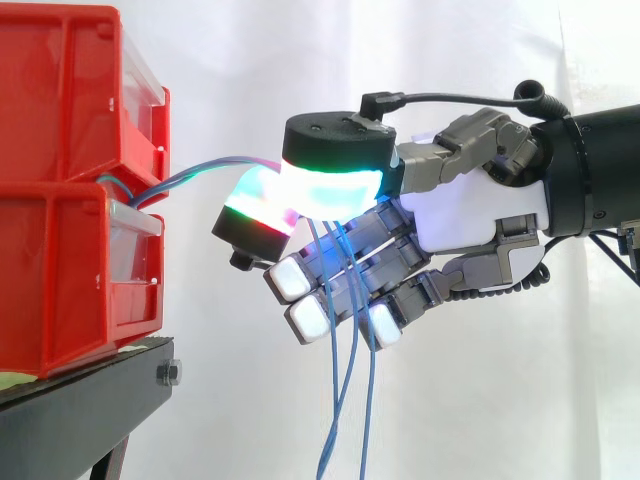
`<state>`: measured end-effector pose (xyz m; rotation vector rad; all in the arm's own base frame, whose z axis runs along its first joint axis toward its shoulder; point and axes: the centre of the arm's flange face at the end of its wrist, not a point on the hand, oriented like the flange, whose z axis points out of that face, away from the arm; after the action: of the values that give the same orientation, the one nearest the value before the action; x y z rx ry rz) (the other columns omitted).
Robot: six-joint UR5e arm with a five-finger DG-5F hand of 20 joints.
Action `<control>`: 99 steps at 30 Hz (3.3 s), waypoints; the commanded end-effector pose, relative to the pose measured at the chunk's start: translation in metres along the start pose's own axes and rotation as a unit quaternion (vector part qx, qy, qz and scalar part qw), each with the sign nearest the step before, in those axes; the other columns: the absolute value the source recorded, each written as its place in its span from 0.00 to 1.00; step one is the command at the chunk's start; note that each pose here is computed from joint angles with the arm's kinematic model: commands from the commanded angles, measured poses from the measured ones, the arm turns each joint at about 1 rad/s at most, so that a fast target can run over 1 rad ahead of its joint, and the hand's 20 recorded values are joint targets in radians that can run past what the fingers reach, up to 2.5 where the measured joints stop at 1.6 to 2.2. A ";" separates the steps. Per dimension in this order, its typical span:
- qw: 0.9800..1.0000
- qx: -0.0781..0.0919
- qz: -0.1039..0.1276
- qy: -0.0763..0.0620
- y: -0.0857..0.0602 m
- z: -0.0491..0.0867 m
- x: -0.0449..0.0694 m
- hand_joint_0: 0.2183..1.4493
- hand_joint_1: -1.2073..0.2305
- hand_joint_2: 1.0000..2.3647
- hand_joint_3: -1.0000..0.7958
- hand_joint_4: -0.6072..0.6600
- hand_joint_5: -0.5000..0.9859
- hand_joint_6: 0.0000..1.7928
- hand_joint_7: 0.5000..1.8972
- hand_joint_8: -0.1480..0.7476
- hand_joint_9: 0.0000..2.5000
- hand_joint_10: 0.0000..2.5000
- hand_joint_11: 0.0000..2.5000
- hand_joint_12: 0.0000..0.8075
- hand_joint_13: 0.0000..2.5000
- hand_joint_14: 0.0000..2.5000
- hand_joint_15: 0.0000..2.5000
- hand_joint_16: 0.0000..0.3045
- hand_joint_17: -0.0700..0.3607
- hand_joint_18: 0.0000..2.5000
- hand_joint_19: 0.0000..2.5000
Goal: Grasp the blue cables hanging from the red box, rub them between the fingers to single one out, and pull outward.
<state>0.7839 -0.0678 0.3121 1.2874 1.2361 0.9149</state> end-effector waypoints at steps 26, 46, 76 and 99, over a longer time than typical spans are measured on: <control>1.000 0.001 0.000 0.000 0.002 -0.001 0.000 0.30 0.32 0.01 0.41 0.58 0.22 0.49 0.42 0.59 0.36 0.01 0.28 0.53 0.37 0.01 0.23 0.19 0.47 0.41 0.28; 1.000 0.004 -0.001 0.000 0.001 -0.002 -0.002 0.29 0.44 0.01 0.44 0.62 0.24 0.45 0.42 0.60 0.37 0.00 0.25 0.58 0.39 0.01 0.23 0.22 0.52 0.44 0.28; 1.000 0.004 -0.001 0.000 0.001 -0.002 -0.002 0.38 0.23 0.01 0.37 0.60 0.20 0.48 0.38 0.55 0.32 0.01 0.26 0.52 0.36 0.01 0.23 0.19 0.47 0.41 0.27; 1.000 0.004 -0.001 0.000 0.001 -0.002 -0.002 0.28 0.37 0.00 0.28 0.62 0.22 0.47 0.39 0.57 0.32 0.01 0.25 0.53 0.35 0.01 0.23 0.20 0.47 0.40 0.28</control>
<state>0.7821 -0.0692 0.3140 1.2930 1.2424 0.9082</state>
